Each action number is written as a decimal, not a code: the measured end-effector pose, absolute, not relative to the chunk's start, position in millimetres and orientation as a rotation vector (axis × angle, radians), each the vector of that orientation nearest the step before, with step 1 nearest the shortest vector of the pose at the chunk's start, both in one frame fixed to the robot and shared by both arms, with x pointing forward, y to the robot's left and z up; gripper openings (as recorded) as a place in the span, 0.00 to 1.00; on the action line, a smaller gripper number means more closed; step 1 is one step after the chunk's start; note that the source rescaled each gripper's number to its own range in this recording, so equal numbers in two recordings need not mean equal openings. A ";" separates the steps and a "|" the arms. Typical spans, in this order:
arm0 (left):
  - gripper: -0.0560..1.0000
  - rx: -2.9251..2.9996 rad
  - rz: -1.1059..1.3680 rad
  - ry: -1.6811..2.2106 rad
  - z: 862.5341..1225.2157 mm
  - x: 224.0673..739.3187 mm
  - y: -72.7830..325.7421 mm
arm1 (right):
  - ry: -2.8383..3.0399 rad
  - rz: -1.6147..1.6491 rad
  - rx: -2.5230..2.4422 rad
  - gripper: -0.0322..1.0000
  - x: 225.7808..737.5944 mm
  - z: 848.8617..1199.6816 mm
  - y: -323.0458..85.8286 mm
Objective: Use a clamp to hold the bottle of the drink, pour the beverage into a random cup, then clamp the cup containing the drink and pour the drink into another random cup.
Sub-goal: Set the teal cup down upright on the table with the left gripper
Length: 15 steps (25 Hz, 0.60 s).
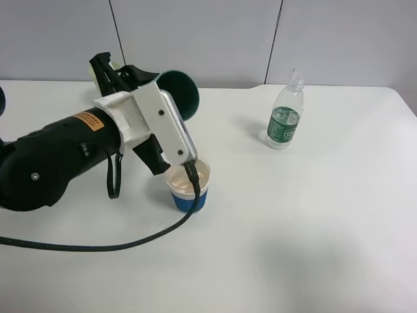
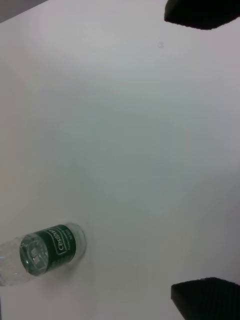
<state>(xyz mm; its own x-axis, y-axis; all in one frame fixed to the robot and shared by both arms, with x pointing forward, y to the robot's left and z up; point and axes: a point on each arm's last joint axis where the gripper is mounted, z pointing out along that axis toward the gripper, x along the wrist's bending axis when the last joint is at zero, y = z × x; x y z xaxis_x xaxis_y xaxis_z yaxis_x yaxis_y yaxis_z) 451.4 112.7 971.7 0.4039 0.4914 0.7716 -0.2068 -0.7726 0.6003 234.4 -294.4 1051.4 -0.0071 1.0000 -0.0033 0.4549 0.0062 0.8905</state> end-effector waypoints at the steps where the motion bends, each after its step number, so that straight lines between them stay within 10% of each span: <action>1: 0.08 2.007 1.376 0.277 971.7 455.5 115.9 | 1.555 0.948 1.541 1.00 234.4 1051.4 -294.4; 15: 0.08 1.761 0.845 0.668 966.4 495.3 183.0 | 1.555 0.948 1.541 1.00 234.4 1051.4 -294.4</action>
<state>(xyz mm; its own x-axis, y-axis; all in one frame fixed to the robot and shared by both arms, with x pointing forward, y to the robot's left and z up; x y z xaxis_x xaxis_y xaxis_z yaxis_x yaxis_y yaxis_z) 495.3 183.0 966.4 0.5987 0.7675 0.2292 0.0466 -0.3190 0.9466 234.4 -294.4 1051.4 -0.0071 1.0000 -0.0033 0.4549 0.0062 0.8905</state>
